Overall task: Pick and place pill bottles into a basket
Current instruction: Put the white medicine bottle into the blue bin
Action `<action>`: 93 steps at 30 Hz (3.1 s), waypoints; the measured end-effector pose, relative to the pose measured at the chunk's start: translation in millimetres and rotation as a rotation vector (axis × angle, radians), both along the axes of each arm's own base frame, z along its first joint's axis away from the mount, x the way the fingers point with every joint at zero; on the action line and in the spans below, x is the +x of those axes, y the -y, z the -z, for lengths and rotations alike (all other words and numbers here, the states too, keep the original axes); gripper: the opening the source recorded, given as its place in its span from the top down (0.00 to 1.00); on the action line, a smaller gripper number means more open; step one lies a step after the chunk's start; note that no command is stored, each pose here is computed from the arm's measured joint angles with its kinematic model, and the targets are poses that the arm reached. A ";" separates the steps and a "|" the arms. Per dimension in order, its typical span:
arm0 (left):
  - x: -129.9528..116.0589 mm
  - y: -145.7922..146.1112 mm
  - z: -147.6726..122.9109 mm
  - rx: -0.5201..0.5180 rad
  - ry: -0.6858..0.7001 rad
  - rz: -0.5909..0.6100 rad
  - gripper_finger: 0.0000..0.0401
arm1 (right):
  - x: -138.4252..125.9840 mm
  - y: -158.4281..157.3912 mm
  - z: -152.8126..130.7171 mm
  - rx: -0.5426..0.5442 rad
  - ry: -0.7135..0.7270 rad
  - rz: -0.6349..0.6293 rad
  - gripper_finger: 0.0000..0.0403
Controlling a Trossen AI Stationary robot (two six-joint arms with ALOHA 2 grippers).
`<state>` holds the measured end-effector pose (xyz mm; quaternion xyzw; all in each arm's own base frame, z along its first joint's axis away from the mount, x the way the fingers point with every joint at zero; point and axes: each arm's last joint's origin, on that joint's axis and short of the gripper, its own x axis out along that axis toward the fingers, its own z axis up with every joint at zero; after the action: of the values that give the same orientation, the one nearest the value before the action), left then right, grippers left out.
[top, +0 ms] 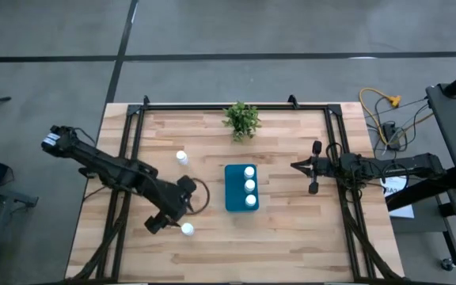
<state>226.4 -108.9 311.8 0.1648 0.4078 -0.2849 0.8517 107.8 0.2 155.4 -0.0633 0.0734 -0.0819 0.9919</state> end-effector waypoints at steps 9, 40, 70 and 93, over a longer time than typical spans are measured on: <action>2.8 21.9 27.7 0.066 -0.183 -0.032 0.33 | 0.0 0.0 0.0 0.002 0.001 0.000 0.98; 25.8 47.5 73.0 0.140 -0.298 -0.114 0.33 | 0.0 0.0 0.1 0.013 0.001 0.001 0.98; 37.6 56.7 99.3 0.132 -0.339 -0.122 0.33 | 0.1 -0.1 0.2 0.019 0.001 0.001 0.98; 43.3 60.0 118.4 0.170 -0.389 -0.126 0.39 | 0.1 -0.1 0.2 0.024 0.002 0.000 0.98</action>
<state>269.7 -168.9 193.4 0.1520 0.5965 -0.2219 0.7562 107.9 0.3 155.2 -0.0513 0.0736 -0.0810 0.9927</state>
